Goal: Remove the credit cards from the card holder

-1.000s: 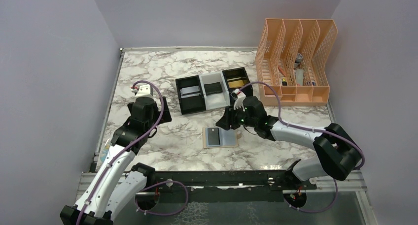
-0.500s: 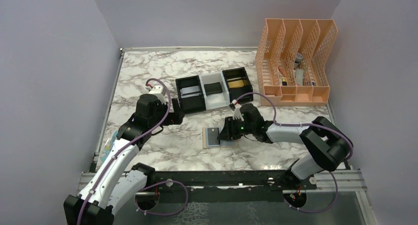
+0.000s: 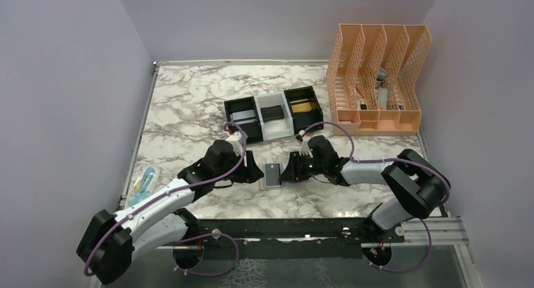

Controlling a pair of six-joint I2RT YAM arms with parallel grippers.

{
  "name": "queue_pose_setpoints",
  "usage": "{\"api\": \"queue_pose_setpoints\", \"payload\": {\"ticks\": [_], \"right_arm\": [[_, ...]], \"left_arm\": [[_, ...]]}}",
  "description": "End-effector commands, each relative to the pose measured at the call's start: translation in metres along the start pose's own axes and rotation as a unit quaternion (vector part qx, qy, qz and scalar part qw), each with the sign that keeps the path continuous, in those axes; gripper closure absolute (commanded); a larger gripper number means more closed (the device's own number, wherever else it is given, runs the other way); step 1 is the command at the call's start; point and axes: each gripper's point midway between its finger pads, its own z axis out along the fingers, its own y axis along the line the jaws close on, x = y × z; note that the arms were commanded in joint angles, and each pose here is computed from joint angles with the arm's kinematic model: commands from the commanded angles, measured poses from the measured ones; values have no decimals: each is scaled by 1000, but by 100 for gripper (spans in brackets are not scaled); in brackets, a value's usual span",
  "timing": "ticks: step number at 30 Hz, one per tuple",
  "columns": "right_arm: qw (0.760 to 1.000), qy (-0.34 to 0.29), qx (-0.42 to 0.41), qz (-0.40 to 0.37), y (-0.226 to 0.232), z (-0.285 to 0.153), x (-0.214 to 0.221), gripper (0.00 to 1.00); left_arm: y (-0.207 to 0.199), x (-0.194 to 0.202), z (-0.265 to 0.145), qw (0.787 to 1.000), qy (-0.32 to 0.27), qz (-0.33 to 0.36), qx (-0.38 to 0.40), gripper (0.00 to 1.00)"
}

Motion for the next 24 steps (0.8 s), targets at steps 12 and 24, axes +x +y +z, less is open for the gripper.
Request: {"api": "queue_pose_setpoints", "payload": {"ticks": [12, 24], "right_arm": [[997, -76, 26, 22, 1, -15, -21, 69], [998, -57, -18, 15, 21, -11, -24, 72]], "left_arm": [[-27, 5, 66, 1000, 4, 7, -13, 66], [4, 21, 79, 992, 27, 33, -119, 75]]}}
